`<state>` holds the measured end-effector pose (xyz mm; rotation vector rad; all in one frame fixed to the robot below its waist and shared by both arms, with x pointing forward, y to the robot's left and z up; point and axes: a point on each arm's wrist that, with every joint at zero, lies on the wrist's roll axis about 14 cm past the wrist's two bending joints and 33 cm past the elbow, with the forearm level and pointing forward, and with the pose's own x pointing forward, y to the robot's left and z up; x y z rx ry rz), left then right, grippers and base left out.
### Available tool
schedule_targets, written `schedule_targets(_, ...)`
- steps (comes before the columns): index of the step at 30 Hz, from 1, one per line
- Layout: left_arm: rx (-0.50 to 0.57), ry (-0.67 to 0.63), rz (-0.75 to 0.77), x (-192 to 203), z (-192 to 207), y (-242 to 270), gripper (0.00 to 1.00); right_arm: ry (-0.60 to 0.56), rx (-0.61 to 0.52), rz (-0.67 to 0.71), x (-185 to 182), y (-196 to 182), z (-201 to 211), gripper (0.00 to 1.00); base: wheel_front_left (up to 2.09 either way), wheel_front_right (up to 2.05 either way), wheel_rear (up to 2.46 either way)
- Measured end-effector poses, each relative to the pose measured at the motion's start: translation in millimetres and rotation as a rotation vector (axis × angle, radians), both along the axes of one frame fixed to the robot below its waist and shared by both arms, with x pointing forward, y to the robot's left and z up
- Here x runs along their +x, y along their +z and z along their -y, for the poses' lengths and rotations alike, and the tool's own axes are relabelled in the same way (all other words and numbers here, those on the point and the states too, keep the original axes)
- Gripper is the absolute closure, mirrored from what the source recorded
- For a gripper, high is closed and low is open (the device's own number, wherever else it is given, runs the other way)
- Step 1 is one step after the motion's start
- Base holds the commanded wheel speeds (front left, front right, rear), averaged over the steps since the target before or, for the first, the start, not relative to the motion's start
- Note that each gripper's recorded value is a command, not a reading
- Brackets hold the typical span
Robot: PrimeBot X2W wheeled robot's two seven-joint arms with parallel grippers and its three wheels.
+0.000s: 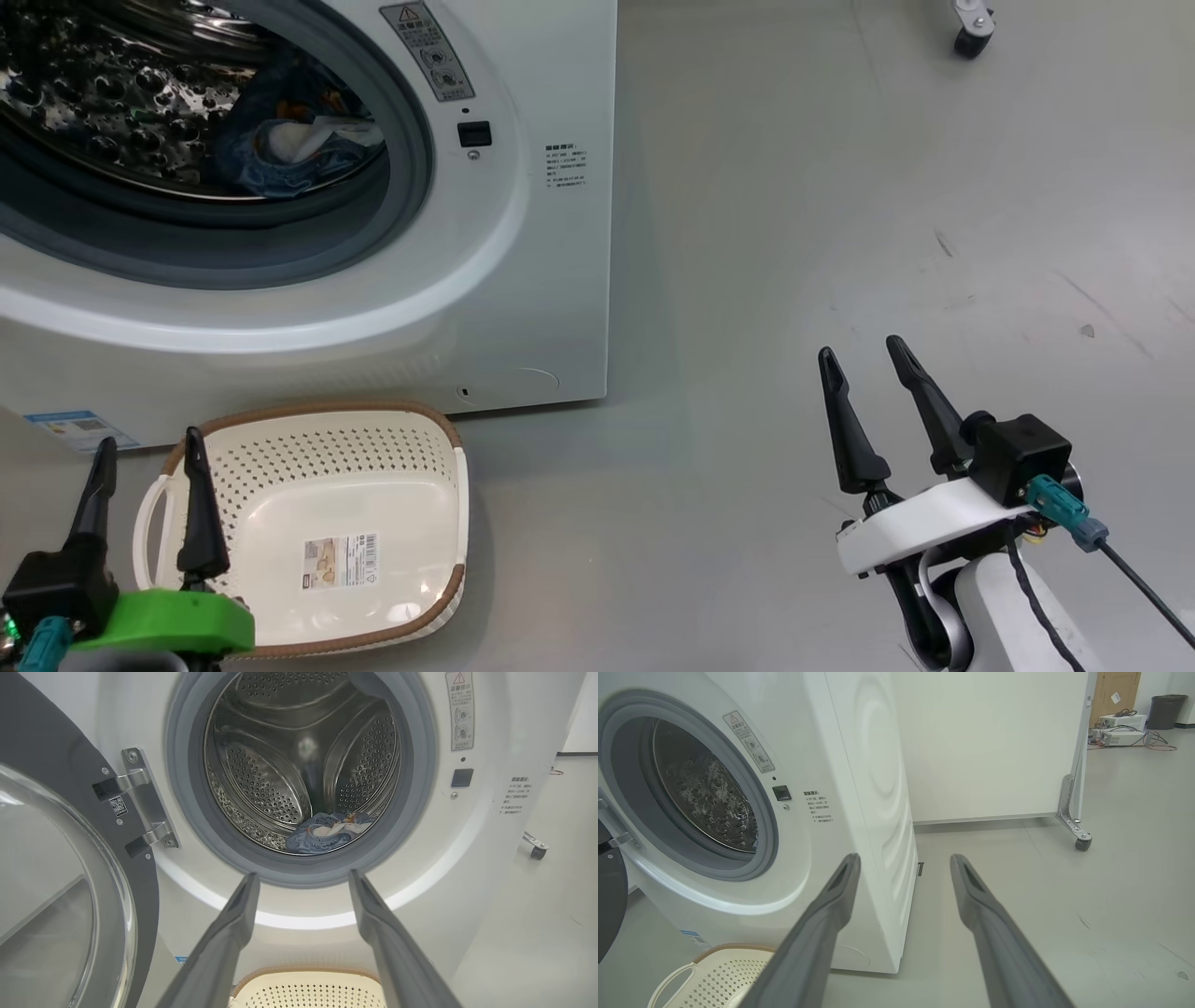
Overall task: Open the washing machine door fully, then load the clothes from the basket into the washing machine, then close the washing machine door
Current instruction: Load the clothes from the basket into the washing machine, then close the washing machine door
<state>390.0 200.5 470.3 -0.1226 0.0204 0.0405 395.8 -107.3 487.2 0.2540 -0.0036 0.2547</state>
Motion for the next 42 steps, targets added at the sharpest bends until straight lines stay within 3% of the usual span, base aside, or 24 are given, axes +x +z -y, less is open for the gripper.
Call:
schedule_targets(8,-0.01,-0.004,0.037,-11,4,13,0.0,-0.049,-0.011,0.007,-13,3,17,0.0,0.0,0.0,0.0)
schedule_targets(42,0.01,-0.031,0.059,-23,9,21,0.0,-0.046,-0.031,0.032,-19,9,16,0.0,0.0,0.0,0.0)
